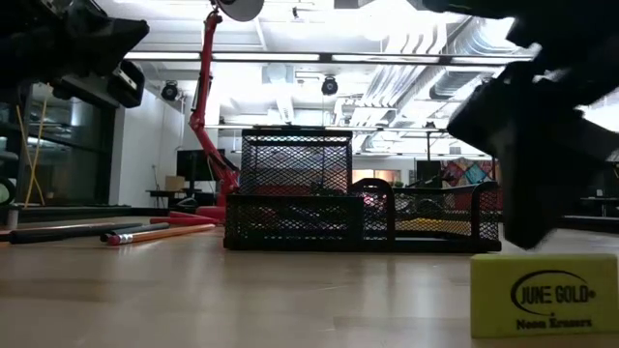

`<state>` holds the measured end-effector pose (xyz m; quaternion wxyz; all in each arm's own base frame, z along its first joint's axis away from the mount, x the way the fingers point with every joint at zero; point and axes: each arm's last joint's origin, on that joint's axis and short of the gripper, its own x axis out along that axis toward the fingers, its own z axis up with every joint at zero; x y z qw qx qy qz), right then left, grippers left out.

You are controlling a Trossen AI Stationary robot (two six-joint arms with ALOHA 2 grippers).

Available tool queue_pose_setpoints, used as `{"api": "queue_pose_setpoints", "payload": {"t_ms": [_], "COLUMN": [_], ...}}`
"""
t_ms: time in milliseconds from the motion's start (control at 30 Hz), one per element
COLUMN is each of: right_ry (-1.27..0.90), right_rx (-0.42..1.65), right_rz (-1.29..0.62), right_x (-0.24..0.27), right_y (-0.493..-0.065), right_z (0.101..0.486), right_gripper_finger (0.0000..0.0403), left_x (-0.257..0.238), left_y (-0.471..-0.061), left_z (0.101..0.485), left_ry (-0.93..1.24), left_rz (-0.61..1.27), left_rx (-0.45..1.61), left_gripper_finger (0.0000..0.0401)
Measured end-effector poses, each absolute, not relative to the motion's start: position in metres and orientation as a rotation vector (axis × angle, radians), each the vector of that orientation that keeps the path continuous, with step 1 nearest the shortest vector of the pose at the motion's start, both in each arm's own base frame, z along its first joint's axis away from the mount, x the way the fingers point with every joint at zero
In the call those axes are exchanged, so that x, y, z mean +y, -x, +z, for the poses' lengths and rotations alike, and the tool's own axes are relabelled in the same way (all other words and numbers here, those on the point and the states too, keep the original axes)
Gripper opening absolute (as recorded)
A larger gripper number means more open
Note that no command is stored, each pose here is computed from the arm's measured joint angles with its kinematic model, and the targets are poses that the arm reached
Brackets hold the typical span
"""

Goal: Pick and place office supplies into organizer
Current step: Put the light green eraser into the black desk organizer

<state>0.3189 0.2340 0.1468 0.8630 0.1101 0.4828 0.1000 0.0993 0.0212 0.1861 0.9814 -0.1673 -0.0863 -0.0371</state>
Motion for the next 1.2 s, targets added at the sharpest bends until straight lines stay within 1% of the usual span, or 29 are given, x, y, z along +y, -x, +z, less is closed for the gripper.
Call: {"api": "queue_pose_setpoints", "payload": {"t_ms": [100,200,433,600,667,767,833,900,933,967,1033,1100,1200], "right_ry": [-0.215,-0.186,-0.201,-0.208,-0.21,-0.206,-0.216,-0.247,-0.257,-0.263,-0.293,-0.319,-0.3], "right_rx": [1.015,1.013,1.05,1.048,1.052,1.069,1.1,1.139,1.154,1.161,1.165,1.16,1.152], "right_rz": [0.184,0.203,0.248,0.221,0.214,0.198,0.174,0.137,0.127,0.132,0.128,0.125,0.119], "right_x": [0.23,0.23,0.236,0.234,0.232,0.228,0.224,0.22,0.219,0.217,0.215,0.214,0.216], "right_y": [-0.321,-0.323,-0.322,-0.322,-0.324,-0.325,-0.325,-0.325,-0.325,-0.325,-0.327,-0.331,-0.339], "right_z": [0.144,0.14,0.13,0.129,0.129,0.127,0.126,0.124,0.124,0.124,0.124,0.129,0.141], "right_gripper_finger": [0.0197,0.0197,0.0197,0.0191,0.0175,0.0133,0.0093,0.0042,0.0023,0.0014,0.0016,0.0009,0.0006], "left_x": [0.021,0.021,0.021,0.021,0.021,0.021,0.021,0.021,0.021,0.021,0.021,0.022,0.022], "left_y": [-0.099,-0.1,-0.1,-0.1,-0.1,-0.1,-0.1,-0.1,-0.1,-0.1,-0.1,-0.1,-0.101], "left_z": [0.186,0.185,0.184,0.183,0.183,0.183,0.182,0.182,0.182,0.182,0.182,0.181,0.177], "left_ry": [0.337,0.341,0.346,0.347,0.349,0.367,0.374,0.382,0.387,0.392,0.393,0.392,0.396], "left_rz": [-0.074,-0.071,-0.07,-0.069,-0.068,-0.069,-0.069,-0.069,-0.069,-0.069,-0.069,-0.066,-0.057], "left_rx": [-0.173,-0.16,-0.149,-0.145,-0.14,-0.138,-0.137,-0.132,-0.131,-0.13,-0.129,-0.117,-0.08], "left_gripper_finger": [0.0001,0.0001,0.0001,0.0001,0.0001,0.0001,0.0001,0.0001,0.0001,0.0001,0.0001,0.0001,0.0001]}}
